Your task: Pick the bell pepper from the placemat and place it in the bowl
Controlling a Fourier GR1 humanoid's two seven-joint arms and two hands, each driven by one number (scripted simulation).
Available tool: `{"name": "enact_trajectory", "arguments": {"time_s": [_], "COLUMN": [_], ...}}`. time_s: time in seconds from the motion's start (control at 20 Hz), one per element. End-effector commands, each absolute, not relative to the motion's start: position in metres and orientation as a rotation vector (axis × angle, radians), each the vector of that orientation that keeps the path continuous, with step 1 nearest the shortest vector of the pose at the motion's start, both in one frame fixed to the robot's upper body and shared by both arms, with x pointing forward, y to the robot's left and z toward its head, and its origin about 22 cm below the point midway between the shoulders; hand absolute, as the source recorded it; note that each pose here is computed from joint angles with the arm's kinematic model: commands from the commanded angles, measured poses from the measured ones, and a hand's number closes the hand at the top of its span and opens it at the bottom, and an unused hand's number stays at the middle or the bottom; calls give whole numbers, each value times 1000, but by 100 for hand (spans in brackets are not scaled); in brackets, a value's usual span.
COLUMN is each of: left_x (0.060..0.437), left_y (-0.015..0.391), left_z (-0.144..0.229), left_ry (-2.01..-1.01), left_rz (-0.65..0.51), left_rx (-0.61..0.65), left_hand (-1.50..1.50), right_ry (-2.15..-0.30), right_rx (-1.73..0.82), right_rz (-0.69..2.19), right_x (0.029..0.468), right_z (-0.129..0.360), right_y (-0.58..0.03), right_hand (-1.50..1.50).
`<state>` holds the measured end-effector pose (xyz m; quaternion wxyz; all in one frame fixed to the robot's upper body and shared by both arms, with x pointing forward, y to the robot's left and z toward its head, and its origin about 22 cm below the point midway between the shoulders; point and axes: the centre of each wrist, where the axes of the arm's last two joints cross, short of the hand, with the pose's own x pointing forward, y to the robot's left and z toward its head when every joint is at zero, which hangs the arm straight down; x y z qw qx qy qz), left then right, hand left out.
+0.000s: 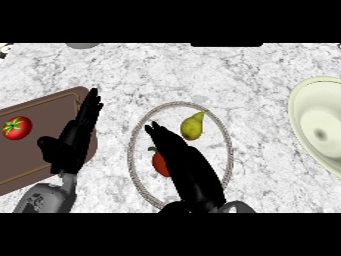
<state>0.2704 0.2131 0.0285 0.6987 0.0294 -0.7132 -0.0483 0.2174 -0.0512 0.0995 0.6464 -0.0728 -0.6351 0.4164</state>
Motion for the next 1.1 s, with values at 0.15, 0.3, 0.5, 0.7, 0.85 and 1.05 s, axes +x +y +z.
{"name": "enact_trajectory", "arguments": {"time_s": [0.15,0.3,0.5,0.7,0.85,1.05], "left_x": [280,279,276,270,280,255], "left_y": [231,215,200,200,209,212], "left_z": [36,39,36,35,11,28], "left_ry": [-1585,-1585,-1587,-1592,-1596,-1610], "left_rz": [-135,-114,-99,-118,-115,-107], "left_rx": [62,54,66,47,77,66], "left_hand": [0,0,0,0,0,0], "right_ry": [-1493,-1480,-1453,-1424,-1417,-1436], "right_rx": [-71,-40,-29,-2,-4,-14], "right_rz": [879,860,814,825,810,797], "right_x": [216,198,215,210,216,221], "right_z": [99,88,72,64,50,33], "right_y": [-68,-72,-68,-59,-66,-60], "right_hand": [-150,-150,-150,-150,-150,-150]}}
